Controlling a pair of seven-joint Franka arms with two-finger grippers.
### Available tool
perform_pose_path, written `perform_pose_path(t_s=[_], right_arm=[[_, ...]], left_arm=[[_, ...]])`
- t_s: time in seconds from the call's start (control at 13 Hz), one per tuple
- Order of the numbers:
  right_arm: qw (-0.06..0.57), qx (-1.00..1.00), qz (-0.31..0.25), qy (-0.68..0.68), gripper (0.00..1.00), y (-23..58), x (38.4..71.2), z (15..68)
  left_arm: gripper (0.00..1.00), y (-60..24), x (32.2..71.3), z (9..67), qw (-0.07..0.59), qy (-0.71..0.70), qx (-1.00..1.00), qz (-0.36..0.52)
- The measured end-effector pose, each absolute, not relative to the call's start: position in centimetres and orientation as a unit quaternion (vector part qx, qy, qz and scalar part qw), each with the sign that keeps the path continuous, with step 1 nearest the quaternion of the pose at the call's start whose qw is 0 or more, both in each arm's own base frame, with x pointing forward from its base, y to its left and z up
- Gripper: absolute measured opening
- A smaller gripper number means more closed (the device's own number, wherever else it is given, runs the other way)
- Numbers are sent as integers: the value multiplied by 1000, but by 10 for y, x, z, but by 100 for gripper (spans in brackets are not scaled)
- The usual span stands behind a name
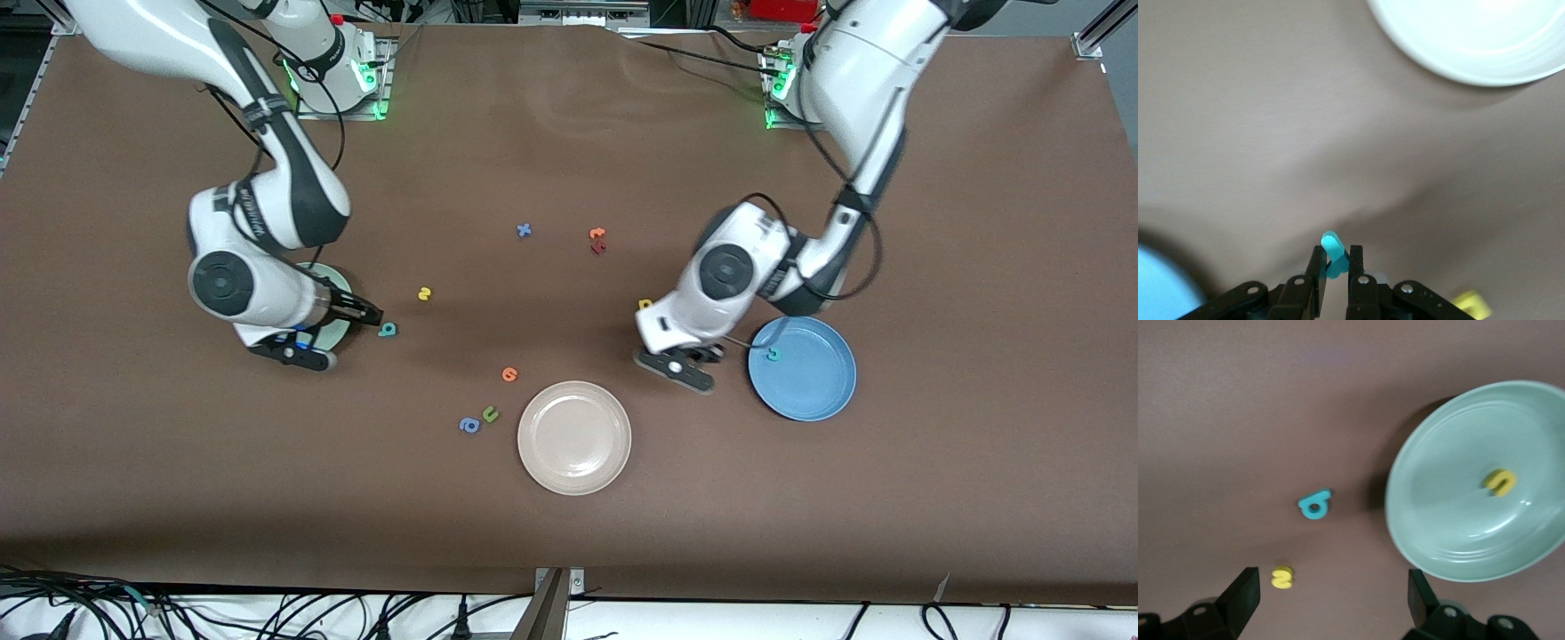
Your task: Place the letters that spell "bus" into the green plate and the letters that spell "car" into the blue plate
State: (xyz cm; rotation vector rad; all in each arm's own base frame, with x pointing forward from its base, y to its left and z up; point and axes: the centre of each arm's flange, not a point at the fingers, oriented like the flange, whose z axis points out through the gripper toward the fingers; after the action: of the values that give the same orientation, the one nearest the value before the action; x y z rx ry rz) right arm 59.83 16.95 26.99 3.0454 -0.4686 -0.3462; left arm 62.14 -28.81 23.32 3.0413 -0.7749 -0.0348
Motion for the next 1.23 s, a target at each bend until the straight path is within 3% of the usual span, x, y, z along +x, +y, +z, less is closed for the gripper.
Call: perform_pose_path(t_s=[0.38,0.54,0.62,0.69,0.85,1.15,1.23], right_arm=[[9,973,-111,-201,94,183,597,207],[2,974,-104,-202,94,184,593,194],[1,974,-103,-202,89,184,591,190],[1,974,-103,-202,88,184,589,188],[3,973,-106,-203,66,183,586,185],[8,972,-110,-207,57,176,585,178],[7,972,-109,-208,57,174,585,176]], left_arm=[[19,-180,651,229,3,-353,934,-52],[26,-145,658,228,11,-381,923,-54],[26,-137,659,227,22,-384,921,-54],[32,-136,659,227,33,-383,921,-53],[52,-147,656,228,48,-382,922,-51],[96,-222,633,239,79,-328,939,-66],[100,-241,626,242,80,-307,946,-69]])
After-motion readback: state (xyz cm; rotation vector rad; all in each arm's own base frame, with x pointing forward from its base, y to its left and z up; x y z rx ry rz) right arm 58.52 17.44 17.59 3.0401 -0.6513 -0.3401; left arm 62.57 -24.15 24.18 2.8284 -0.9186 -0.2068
